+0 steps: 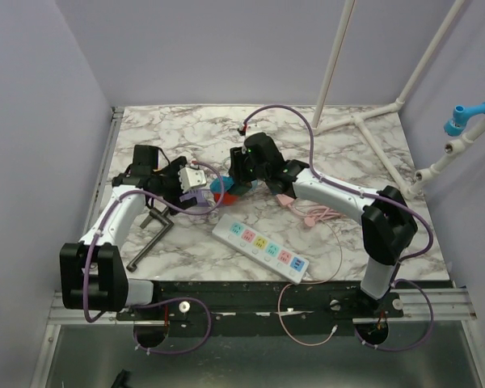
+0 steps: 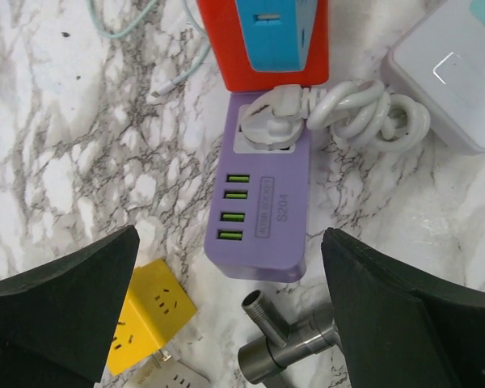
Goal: Pull the plug off the socket
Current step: Remove the plug from the socket.
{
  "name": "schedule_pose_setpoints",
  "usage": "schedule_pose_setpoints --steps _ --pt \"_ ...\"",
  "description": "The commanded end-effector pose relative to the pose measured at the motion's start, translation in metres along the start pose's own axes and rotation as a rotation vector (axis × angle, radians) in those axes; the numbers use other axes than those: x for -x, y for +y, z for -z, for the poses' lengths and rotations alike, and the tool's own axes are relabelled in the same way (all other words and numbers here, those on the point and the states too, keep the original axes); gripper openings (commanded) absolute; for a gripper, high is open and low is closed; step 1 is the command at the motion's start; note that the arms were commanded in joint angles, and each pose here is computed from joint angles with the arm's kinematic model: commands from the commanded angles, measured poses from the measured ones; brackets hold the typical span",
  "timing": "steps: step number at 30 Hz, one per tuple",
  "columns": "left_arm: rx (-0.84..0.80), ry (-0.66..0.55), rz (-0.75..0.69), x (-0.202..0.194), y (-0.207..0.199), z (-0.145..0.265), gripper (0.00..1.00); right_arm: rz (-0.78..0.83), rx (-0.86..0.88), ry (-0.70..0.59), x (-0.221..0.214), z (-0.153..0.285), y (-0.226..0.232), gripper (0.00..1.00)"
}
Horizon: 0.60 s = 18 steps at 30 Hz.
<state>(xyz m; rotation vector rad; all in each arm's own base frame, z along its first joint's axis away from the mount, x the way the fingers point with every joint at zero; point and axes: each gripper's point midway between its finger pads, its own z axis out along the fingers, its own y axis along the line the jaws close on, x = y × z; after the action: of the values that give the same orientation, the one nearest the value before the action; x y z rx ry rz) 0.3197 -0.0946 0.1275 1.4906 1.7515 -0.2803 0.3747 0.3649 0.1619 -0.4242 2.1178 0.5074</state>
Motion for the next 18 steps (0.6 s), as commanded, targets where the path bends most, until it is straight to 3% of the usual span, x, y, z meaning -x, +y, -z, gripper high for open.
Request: schedule_pose_setpoints --steps 1,4,7,13,18 --pt "-0.178 -0.023 0.056 0.000 -0.034 -0.003 0.99 0.009 -0.052 0.020 -0.005 0.010 -0.016 0.50" --pt "-0.257 -0.021 0.109 0.004 -0.043 0.000 0.98 0.010 -0.052 0.021 -0.007 0.010 -0.016 0.50" --pt "-0.313 -0.010 0.271 0.009 -0.041 0.001 0.98 0.010 -0.057 0.024 -0.010 0.010 -0.018 0.50" --pt "-0.300 -0.048 0.512 0.018 -0.023 -0.001 0.98 0.005 -0.057 0.018 -0.010 0.014 -0.019 0.50" --pt "-0.301 -0.041 0.673 0.022 -0.023 -0.005 0.91 0.005 -0.060 0.011 -0.008 0.016 -0.019 0.50"
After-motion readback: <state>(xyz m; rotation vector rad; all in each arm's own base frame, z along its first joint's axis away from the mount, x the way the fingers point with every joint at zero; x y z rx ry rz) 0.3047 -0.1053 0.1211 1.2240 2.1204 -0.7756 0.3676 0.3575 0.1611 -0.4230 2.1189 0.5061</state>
